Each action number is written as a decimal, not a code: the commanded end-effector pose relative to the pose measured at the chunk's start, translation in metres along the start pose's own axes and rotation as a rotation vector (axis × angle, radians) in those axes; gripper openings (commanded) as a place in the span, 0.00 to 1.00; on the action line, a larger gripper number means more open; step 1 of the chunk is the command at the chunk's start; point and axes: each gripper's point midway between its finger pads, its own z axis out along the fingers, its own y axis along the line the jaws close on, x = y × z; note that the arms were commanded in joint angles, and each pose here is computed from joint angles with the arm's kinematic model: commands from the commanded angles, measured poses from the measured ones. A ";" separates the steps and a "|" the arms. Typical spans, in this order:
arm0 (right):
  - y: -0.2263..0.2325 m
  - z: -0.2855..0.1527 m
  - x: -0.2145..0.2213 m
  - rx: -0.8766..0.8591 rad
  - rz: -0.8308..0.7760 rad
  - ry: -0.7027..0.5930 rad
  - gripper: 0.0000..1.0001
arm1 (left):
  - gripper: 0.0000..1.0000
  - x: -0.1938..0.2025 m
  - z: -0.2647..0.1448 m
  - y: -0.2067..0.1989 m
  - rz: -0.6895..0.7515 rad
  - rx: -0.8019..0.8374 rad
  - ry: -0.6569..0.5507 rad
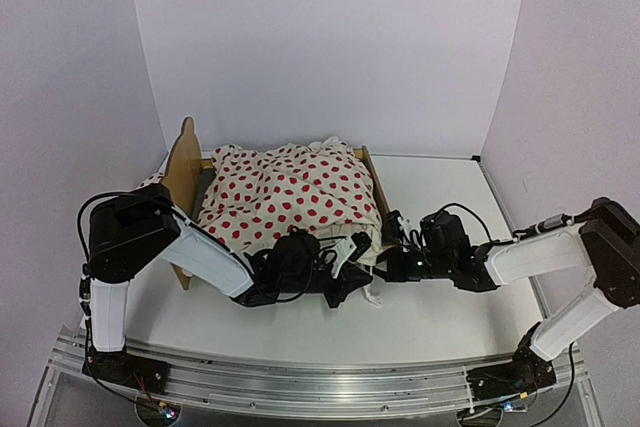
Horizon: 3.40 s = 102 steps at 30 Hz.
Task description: Set up the pet bed
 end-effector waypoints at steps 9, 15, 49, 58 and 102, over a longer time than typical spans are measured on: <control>0.017 0.027 -0.005 -0.175 0.011 0.026 0.00 | 0.26 0.007 -0.023 -0.009 0.202 0.128 0.086; 0.020 0.031 -0.004 -0.197 -0.007 0.037 0.00 | 0.41 0.021 -0.054 -0.018 0.257 0.165 0.146; 0.041 0.016 0.005 -0.296 -0.475 0.072 0.00 | 0.34 0.005 -0.042 0.026 0.235 0.293 0.143; 0.045 0.016 0.002 -0.303 -0.506 0.068 0.00 | 0.29 0.006 -0.031 0.039 0.248 0.243 0.151; 0.007 0.001 -0.007 0.002 -0.448 0.136 0.21 | 0.00 -0.028 -0.038 0.056 0.319 0.151 0.029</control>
